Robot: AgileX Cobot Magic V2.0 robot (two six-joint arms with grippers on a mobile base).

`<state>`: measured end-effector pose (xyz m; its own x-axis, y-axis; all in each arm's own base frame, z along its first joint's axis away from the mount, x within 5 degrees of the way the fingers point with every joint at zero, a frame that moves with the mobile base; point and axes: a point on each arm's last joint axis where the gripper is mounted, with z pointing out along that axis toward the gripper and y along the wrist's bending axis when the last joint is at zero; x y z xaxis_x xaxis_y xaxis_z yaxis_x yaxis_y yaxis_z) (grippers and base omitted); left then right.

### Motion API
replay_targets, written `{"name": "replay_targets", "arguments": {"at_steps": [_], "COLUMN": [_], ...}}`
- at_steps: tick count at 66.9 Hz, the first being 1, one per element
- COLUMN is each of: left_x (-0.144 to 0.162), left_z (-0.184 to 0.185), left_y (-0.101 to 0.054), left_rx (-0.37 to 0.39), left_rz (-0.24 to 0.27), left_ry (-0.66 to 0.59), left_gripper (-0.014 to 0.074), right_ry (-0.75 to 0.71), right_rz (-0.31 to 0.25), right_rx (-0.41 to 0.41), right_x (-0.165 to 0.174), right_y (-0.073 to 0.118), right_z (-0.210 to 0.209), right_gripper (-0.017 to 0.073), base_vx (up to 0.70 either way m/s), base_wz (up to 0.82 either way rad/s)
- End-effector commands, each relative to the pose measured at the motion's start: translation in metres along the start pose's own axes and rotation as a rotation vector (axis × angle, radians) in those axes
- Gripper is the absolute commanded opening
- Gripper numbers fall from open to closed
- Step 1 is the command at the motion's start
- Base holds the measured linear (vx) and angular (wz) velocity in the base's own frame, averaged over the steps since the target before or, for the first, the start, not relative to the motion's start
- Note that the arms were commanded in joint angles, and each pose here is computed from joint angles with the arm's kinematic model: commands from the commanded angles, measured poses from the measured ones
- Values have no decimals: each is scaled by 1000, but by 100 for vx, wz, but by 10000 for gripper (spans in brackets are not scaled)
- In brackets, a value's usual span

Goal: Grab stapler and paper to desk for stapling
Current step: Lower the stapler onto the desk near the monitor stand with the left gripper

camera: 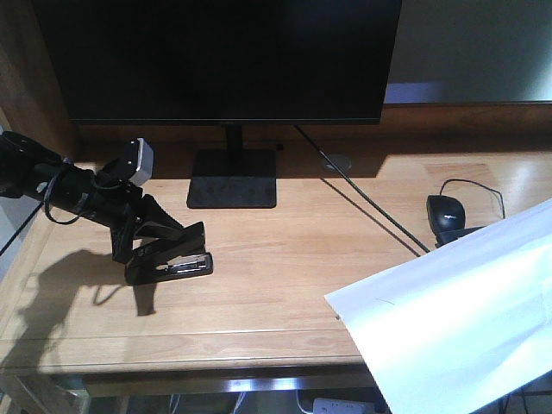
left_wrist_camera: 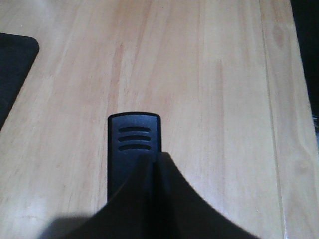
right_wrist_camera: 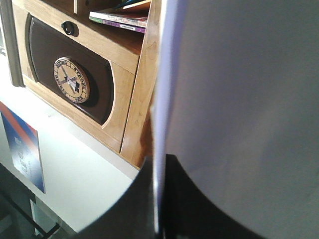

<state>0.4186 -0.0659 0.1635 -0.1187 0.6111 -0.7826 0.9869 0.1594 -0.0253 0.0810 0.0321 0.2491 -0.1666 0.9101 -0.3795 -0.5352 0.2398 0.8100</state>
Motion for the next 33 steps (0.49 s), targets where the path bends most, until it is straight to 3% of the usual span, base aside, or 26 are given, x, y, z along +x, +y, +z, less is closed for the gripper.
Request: {"name": "replay_targets", "arguments": {"at_steps": [1,33], "left_x": [-32,-32], "left_z": [-19,-19], "left_y": [-1,-1], "left_rx": [-44,-44], "left_rz": [41,41], "left_ry": [-73,-73], "left_gripper": [-6,-6], "right_ry": [-26,-41], "right_rz": [-19,3], "right_rx": [-89,-104], "right_x": [-5,-6], "right_y": [13,14], "right_z": [5,5], "right_gripper": [-5,-5], "base_vx": [0,0], "base_wz": [0,0]}}
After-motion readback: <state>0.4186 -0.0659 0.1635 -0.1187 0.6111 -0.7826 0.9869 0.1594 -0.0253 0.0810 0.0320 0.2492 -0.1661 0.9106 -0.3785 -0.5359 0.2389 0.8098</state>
